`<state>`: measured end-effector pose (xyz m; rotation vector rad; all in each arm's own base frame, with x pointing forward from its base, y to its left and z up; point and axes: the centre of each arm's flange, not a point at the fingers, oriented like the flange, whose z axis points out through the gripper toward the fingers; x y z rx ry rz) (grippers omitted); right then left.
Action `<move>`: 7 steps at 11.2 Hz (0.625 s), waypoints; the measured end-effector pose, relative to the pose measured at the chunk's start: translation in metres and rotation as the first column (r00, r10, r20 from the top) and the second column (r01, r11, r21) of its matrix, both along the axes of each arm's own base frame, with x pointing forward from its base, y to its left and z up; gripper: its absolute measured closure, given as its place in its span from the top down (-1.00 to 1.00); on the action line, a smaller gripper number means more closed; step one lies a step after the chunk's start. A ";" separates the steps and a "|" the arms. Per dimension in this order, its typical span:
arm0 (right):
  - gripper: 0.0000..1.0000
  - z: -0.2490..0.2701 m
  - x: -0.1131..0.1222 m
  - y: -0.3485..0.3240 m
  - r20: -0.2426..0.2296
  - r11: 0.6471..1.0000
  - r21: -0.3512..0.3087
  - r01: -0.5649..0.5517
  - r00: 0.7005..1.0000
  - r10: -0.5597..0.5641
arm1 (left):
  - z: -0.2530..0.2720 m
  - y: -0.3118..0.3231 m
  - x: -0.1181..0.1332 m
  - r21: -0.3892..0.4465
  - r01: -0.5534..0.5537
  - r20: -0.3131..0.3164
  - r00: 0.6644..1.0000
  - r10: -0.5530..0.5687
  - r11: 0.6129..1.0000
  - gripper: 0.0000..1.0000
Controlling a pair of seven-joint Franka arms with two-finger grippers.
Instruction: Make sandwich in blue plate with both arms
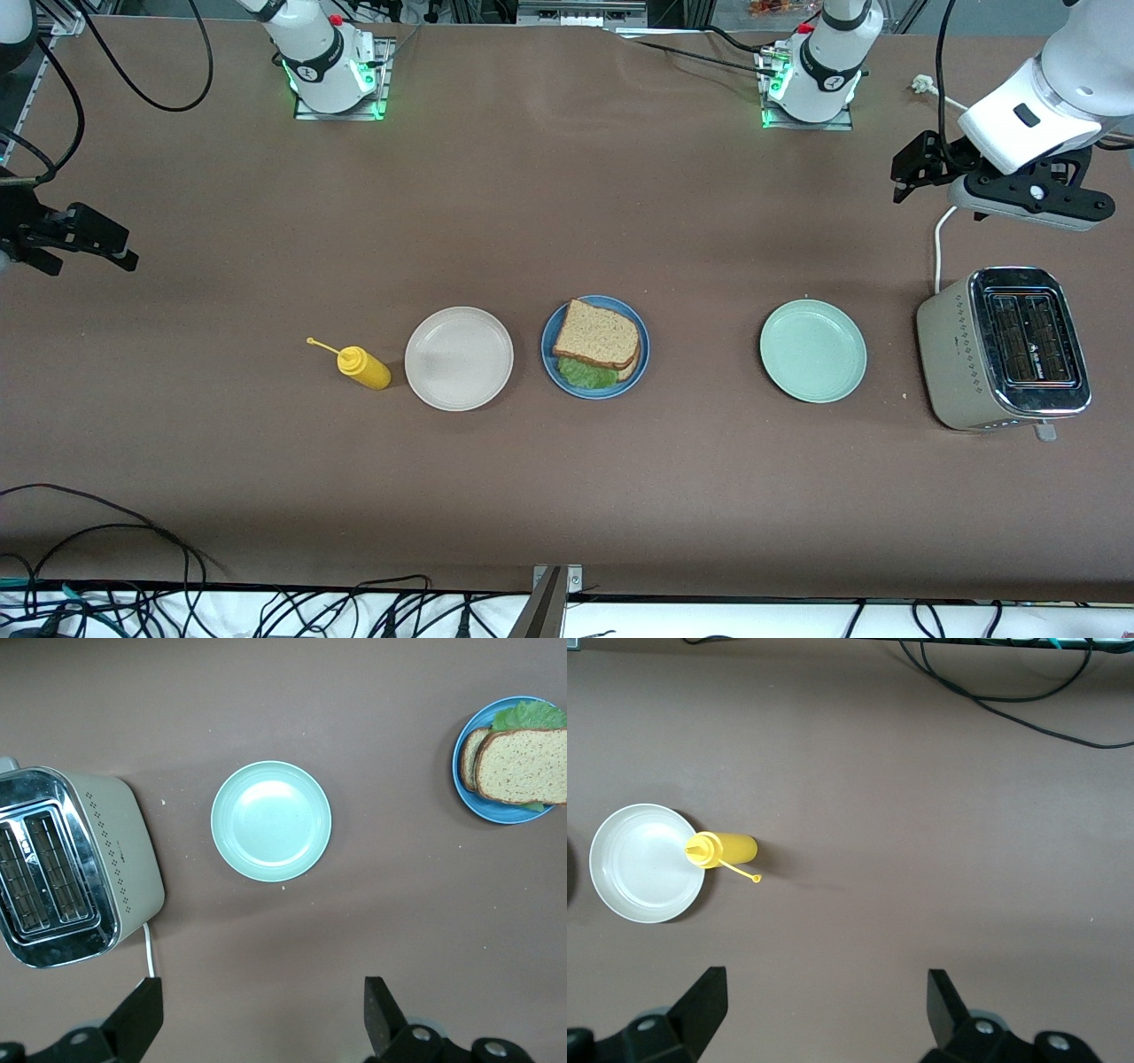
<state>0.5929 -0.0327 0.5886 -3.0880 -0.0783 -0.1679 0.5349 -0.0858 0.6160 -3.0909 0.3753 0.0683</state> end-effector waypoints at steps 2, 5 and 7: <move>1.00 0.000 0.000 0.000 0.000 1.000 -0.001 0.000 1.000 0.000 | 0.000 0.000 0.000 0.000 0.000 0.000 1.000 0.000 1.000 1.00; 1.00 0.000 0.000 0.000 -0.004 1.000 -0.001 -0.001 1.000 0.001 | 0.000 0.000 0.000 0.000 0.000 -0.001 1.000 0.000 1.000 1.00; 1.00 -0.001 -0.001 -0.002 -0.011 1.000 -0.025 0.000 1.000 0.000 | 0.000 0.000 0.000 0.000 0.000 -0.001 1.000 0.000 1.000 1.00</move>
